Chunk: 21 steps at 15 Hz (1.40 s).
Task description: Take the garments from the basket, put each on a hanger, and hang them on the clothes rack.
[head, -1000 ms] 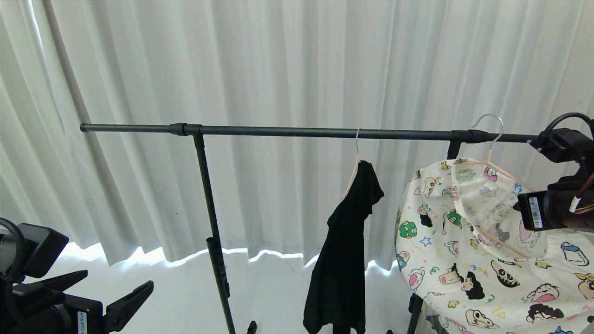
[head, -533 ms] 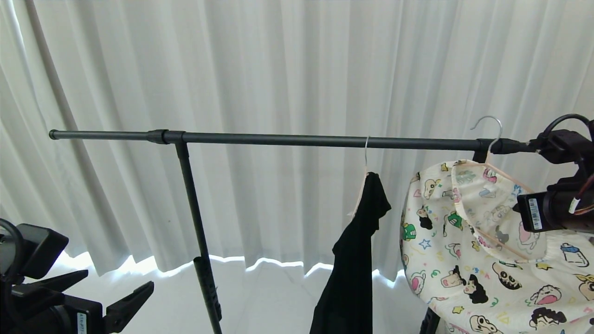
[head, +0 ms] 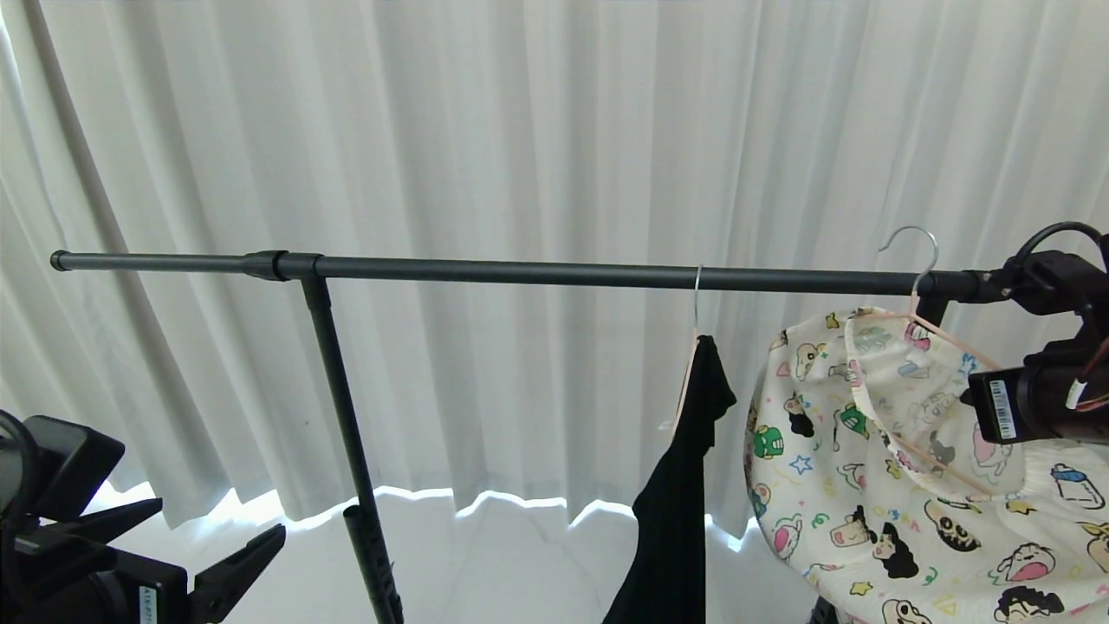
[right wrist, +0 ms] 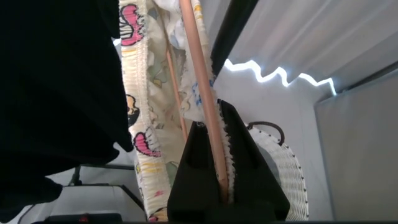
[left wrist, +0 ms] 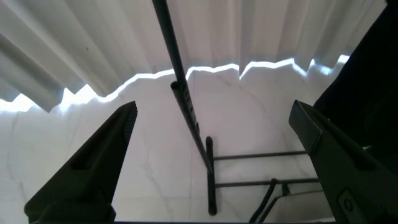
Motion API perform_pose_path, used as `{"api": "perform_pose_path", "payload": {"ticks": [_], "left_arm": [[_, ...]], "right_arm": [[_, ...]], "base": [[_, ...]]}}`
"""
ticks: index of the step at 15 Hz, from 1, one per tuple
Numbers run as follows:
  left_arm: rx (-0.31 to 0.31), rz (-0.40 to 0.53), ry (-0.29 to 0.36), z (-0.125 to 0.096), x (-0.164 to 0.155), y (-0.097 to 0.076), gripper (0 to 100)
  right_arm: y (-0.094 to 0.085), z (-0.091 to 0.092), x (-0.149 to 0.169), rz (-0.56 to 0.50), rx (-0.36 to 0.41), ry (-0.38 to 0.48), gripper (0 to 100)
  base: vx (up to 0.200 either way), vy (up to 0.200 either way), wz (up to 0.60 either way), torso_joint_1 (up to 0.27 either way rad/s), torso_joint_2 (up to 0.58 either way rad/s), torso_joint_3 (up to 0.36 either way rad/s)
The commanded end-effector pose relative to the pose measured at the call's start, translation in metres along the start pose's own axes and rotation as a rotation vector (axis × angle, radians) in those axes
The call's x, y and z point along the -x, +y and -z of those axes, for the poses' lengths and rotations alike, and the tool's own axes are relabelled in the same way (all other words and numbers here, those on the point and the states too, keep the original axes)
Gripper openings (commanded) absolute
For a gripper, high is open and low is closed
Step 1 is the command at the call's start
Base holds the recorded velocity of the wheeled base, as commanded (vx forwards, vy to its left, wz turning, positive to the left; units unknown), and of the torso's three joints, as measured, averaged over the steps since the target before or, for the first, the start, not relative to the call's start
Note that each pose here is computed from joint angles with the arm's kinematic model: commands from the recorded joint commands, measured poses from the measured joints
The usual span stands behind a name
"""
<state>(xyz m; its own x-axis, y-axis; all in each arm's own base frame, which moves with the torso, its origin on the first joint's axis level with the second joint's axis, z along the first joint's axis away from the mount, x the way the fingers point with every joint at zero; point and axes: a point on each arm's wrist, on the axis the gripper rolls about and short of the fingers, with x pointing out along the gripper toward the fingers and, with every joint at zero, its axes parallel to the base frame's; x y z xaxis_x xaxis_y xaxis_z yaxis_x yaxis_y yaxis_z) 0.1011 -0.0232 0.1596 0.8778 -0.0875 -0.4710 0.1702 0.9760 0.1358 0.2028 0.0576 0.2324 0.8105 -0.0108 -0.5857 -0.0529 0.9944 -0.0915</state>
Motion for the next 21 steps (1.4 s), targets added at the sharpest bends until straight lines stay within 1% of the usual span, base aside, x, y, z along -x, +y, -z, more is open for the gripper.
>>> {"api": "perform_pose_path", "payload": {"ticks": [1,3,6,8,10,15,16,17,19,20,21], "left_arm": [[0.0,-0.001,-0.001,0.0,0.0,0.0,100],[-0.002,-0.001,-0.014,-0.005,0.0,0.0,100],[-0.005,-0.001,-0.017,-0.006,0.0,0.0,100],[-0.031,-0.003,-0.023,-0.006,0.002,0.001,100],[-0.048,-0.004,-0.023,-0.006,0.001,0.001,100],[-0.051,-0.002,-0.018,-0.005,0.001,0.0,100],[-0.051,-0.002,-0.018,-0.006,0.001,0.0,100],[-0.05,-0.003,-0.018,-0.005,0.001,0.001,100],[-0.048,-0.003,-0.02,-0.005,0.001,0.001,100],[-0.047,-0.003,-0.018,-0.005,0.001,0.001,100],[-0.046,-0.003,-0.013,-0.004,0.001,0.0,100]], "right_arm": [[0.001,0.0,-0.006,0.001,0.003,0.014,0],[0.003,-0.005,-0.016,0.005,0.002,0.024,0],[0.008,-0.004,-0.033,0.008,0.008,0.066,0],[0.013,-0.002,-0.052,0.006,0.009,0.086,0],[0.016,-0.002,-0.057,0.005,0.002,0.093,0],[0.016,0.0,-0.058,0.007,-0.024,0.099,0],[0.017,0.0,-0.057,0.004,-0.032,0.099,100],[0.018,0.0,-0.056,0.0,-0.038,0.097,100],[0.018,-0.003,-0.047,-0.01,-0.075,0.068,100],[0.018,-0.004,-0.037,-0.018,-0.105,0.046,100],[0.019,-0.004,-0.025,-0.035,-0.15,0.014,100]], "base": [[0.0,0.0,0.0,0.0,0.0,0.0],[0.0,0.0,0.0,0.0,0.0,0.0],[0.0,0.0,0.0,0.0,0.0,0.0],[0.0,0.0,0.0,0.0,0.0,0.0],[0.0,0.0,0.0,0.0,0.0,0.0],[0.0,0.0,0.0,0.0,0.0,0.0],[0.0,0.0,0.0,0.0,0.0,0.0],[0.0,0.0,0.0,0.0,0.0,0.0],[0.0,0.0,0.0,0.0,0.0,0.0],[0.0,0.0,0.0,0.0,0.0,0.0],[0.0,0.0,0.0,0.0,0.0,0.0]]}}
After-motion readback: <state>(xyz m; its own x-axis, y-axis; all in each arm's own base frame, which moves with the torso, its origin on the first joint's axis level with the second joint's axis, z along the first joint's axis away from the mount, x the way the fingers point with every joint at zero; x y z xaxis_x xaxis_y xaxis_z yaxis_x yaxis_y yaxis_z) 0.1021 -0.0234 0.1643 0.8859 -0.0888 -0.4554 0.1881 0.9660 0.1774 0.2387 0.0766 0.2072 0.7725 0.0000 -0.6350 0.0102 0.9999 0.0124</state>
